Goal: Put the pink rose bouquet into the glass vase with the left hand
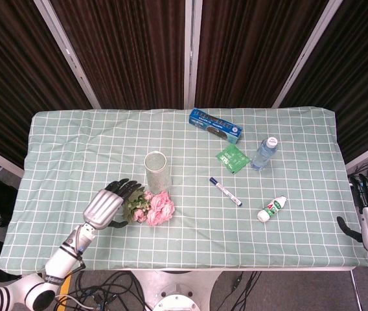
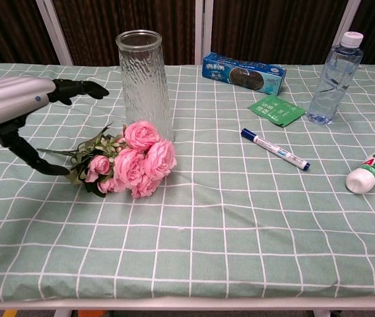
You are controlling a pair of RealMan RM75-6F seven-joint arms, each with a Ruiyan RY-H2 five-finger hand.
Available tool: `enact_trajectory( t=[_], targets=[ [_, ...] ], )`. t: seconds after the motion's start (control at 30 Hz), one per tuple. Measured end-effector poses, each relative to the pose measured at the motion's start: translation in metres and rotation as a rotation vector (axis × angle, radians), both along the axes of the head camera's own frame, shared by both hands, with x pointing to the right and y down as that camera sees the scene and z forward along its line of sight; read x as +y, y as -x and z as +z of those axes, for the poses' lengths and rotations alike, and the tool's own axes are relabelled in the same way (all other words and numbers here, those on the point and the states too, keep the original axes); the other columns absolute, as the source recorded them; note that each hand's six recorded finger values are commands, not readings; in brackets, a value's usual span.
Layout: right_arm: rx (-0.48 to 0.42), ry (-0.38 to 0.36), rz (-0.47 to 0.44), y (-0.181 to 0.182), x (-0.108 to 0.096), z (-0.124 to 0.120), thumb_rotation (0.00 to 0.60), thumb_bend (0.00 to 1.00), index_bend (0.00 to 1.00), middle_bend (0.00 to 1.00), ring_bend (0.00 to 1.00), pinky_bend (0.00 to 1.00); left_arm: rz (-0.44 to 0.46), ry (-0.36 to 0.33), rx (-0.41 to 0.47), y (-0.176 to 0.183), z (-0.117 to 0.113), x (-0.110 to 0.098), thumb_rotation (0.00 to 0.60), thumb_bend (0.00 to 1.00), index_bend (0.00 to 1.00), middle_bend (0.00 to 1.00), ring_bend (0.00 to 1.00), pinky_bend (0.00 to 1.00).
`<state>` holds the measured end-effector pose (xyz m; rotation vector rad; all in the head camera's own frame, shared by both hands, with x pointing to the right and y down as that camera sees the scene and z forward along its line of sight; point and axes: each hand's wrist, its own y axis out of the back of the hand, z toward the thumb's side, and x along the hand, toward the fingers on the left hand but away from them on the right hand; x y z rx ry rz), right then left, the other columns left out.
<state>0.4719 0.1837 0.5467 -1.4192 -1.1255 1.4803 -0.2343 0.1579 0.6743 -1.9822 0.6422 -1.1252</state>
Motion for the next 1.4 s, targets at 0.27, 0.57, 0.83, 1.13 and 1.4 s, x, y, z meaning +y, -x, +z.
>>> enact_trajectory(
  t=[0.27,0.57,0.83,1.13,1.4],
  targets=[
    [-0.006,-0.006,0.010,-0.005,-0.001,-0.001,0.600,0.16,0.00,0.00,0.00,0.00,0.032,0.052,0.027,-0.018,0.003,-0.002,0.600,0.04,0.09,0.08,0.07,0.19],
    [-0.006,-0.006,0.013,-0.008,0.000,-0.002,0.600,0.16,0.00,0.00,0.00,0.00,0.104,0.103,0.037,-0.037,0.008,0.004,0.600,0.04,0.07,0.07,0.05,0.18],
    [-0.006,-0.003,0.020,-0.011,0.001,0.000,0.600,0.17,0.00,0.00,0.00,0.00,0.115,0.132,0.021,-0.044,0.021,0.004,0.600,0.04,0.07,0.07,0.05,0.18],
    [-0.002,0.007,0.031,-0.015,0.002,0.002,0.600,0.16,0.00,0.00,0.00,0.00,0.143,0.114,-0.020,-0.049,0.036,0.002,0.600,0.04,0.07,0.07,0.05,0.21],
    [-0.001,0.014,0.039,-0.017,0.003,0.004,0.600,0.16,0.00,0.00,0.00,0.00,0.127,0.099,-0.019,-0.054,0.042,0.001,0.600,0.04,0.09,0.10,0.09,0.22]
  ],
)
